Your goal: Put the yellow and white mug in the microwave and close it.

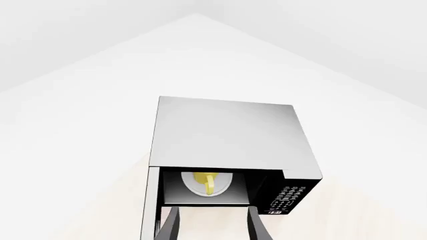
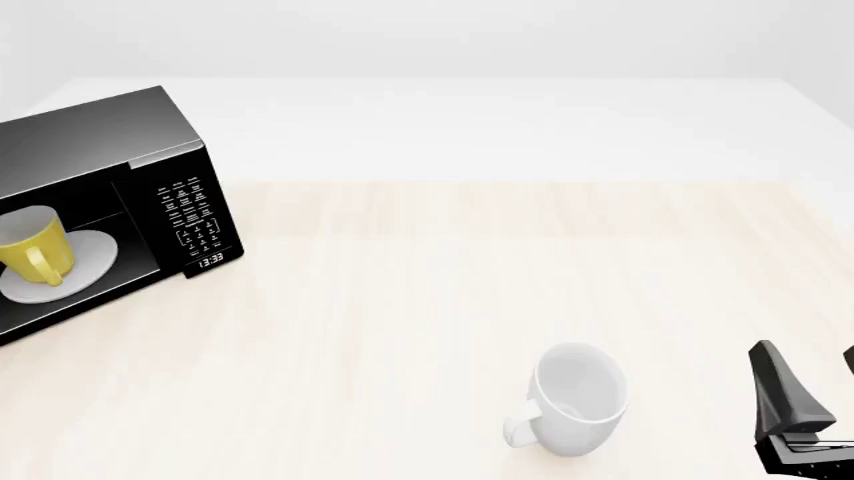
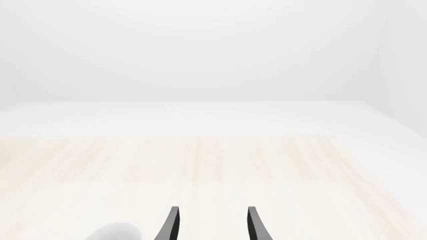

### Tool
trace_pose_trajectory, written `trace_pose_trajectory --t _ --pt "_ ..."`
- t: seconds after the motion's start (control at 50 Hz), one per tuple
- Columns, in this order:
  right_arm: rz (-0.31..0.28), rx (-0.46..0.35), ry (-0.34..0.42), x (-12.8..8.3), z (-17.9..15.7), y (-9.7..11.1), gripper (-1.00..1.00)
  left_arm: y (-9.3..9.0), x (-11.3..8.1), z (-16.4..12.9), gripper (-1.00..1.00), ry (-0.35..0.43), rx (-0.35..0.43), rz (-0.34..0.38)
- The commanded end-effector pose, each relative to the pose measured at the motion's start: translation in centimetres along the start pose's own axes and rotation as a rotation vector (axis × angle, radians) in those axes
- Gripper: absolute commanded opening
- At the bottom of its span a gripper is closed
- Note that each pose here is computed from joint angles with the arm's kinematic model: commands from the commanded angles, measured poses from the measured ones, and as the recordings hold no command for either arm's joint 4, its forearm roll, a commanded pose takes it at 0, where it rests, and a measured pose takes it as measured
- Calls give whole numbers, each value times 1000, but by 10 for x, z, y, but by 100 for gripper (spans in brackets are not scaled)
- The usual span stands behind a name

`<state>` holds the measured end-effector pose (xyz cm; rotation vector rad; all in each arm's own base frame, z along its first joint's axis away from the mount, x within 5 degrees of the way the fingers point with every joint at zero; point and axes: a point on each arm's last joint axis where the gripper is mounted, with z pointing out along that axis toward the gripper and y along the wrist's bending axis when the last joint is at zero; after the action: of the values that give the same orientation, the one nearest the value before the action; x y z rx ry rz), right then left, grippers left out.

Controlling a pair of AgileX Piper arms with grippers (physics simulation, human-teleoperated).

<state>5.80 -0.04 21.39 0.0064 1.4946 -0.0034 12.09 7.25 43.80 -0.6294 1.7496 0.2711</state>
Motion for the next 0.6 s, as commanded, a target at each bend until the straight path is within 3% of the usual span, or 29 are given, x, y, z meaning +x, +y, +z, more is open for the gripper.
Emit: trace_pose_trajectory --t 0.02,0.34,0.6 --pt "0 0 0 0 0 0 100 9 -7 -8 100 -16 -68 -27" --pt "0 0 0 0 0 0 100 20 -6 -6 100 -11 -143 -73" --pt "0 0 0 0 0 0 100 38 -6 2 100 0 -254 -161"
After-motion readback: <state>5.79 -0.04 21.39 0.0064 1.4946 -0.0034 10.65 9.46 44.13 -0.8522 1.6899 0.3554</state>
